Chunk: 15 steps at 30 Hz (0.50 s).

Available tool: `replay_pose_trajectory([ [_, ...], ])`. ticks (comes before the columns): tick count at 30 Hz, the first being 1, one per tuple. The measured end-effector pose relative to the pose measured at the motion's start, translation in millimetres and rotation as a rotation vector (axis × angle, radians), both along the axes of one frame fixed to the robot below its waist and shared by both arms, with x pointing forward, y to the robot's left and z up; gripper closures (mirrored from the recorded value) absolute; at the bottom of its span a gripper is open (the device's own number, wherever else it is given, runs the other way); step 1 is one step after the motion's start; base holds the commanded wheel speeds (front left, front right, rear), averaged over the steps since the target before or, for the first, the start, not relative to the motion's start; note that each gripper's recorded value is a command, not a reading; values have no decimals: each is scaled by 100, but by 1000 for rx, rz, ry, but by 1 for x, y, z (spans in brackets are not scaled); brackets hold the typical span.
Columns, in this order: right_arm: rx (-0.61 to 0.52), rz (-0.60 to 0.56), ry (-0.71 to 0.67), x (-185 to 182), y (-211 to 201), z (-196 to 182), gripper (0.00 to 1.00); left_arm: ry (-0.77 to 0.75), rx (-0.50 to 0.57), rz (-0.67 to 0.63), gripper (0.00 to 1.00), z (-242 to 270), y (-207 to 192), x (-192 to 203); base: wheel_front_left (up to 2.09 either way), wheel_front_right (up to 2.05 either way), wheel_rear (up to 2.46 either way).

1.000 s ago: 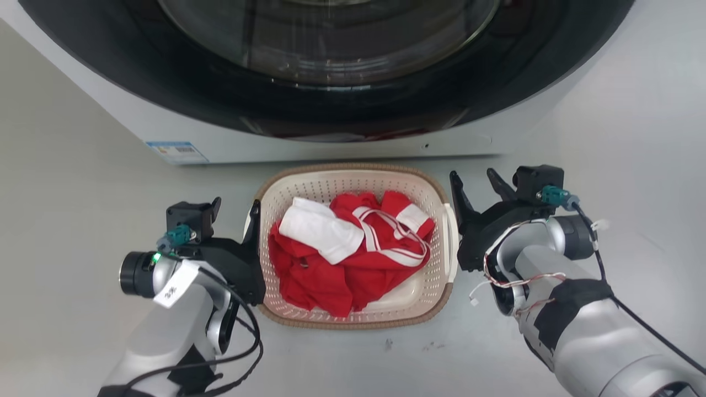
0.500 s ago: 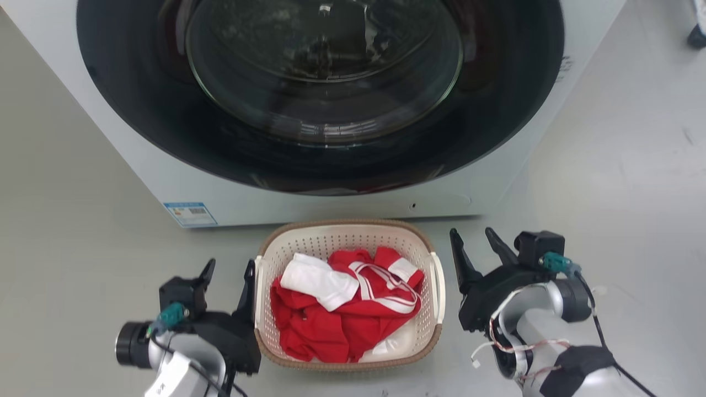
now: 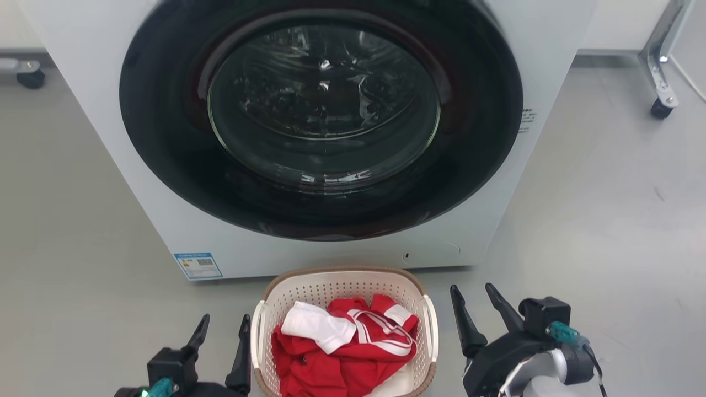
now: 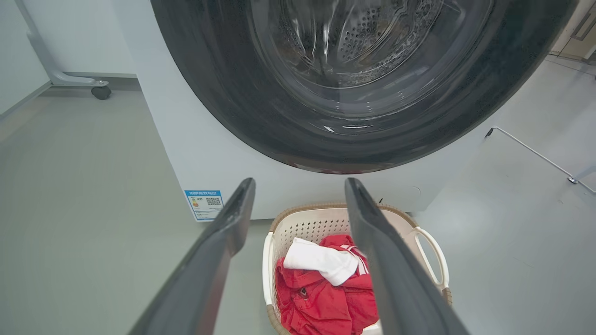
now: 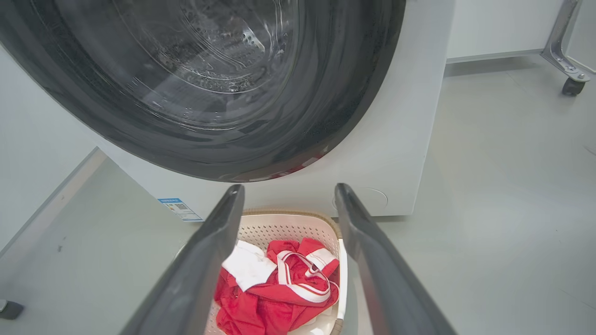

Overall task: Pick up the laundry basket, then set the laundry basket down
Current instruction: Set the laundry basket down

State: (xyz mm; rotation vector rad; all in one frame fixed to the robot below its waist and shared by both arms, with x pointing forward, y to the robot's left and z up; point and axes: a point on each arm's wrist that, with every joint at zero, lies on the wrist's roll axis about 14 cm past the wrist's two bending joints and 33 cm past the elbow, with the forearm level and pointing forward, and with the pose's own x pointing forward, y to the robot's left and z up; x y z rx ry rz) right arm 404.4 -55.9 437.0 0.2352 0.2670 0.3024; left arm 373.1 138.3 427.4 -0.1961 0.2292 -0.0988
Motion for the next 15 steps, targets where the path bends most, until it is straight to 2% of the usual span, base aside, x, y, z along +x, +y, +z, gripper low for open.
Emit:
replay_pose_trajectory([
  [15, 10, -78, -159, -40, -25, 38, 0, -107, -1, 100, 0, 28, 20, -44, 0, 0, 0],
])
